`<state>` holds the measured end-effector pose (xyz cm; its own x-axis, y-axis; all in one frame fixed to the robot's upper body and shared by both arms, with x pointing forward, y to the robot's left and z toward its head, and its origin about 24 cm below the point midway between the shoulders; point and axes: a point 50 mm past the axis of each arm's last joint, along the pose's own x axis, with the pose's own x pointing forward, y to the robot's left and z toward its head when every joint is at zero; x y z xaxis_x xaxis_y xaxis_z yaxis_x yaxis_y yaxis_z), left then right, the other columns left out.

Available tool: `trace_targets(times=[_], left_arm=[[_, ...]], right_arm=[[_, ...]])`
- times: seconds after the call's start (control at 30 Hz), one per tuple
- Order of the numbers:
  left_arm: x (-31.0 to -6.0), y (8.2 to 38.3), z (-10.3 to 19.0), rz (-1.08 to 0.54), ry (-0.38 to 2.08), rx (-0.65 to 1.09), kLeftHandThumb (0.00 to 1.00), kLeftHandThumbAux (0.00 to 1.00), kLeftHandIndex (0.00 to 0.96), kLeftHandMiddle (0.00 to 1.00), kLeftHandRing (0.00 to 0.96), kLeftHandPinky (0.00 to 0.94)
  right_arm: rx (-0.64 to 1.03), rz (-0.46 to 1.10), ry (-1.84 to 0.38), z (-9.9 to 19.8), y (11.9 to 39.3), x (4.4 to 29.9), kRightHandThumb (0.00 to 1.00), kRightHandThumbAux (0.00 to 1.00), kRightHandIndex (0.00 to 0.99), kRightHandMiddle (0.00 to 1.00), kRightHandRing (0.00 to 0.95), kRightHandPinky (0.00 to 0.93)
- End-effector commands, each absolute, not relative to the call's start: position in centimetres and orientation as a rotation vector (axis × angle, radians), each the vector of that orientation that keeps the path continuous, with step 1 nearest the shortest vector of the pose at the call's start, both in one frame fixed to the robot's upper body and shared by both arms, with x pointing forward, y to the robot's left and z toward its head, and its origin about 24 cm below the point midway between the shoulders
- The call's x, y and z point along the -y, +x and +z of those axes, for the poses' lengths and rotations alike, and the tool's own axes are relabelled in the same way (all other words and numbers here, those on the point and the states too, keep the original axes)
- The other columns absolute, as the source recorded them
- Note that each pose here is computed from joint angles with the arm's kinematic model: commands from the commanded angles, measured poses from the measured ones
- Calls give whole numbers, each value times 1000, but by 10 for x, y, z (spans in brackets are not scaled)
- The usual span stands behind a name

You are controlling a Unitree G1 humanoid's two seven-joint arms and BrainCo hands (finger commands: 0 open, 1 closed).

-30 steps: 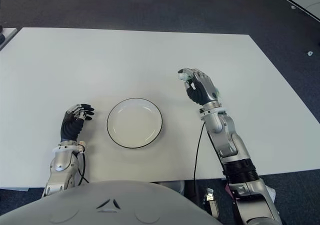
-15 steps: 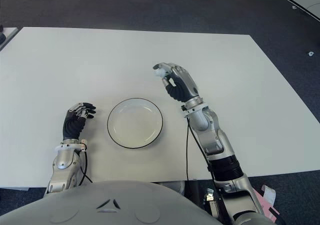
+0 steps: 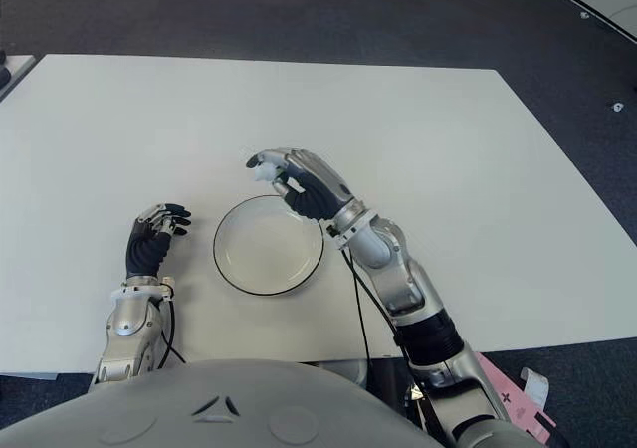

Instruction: Put the toothpaste on the table into the plate.

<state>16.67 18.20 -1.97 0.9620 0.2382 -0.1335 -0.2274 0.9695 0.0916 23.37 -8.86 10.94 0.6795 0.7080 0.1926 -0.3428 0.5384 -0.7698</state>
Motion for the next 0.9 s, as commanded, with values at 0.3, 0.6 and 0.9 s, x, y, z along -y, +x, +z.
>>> trace_targets(times=[0.3, 0.6, 0.9], left_arm=[[-178, 163, -29, 244, 72, -191, 839, 675, 441, 458, 491, 486], [-179, 161, -29, 249, 71, -187, 838, 676, 434, 460, 492, 490], [-180, 159, -30, 255, 75, -189, 838, 676, 431, 461, 492, 489]], right_arm=[[549, 855, -833, 96, 227, 64, 965, 655, 394, 506, 584, 745], [435, 925, -803, 73, 221, 54, 956, 652, 399, 532, 593, 789], [340, 942, -786, 52, 215, 60, 957, 651, 399, 541, 598, 805]])
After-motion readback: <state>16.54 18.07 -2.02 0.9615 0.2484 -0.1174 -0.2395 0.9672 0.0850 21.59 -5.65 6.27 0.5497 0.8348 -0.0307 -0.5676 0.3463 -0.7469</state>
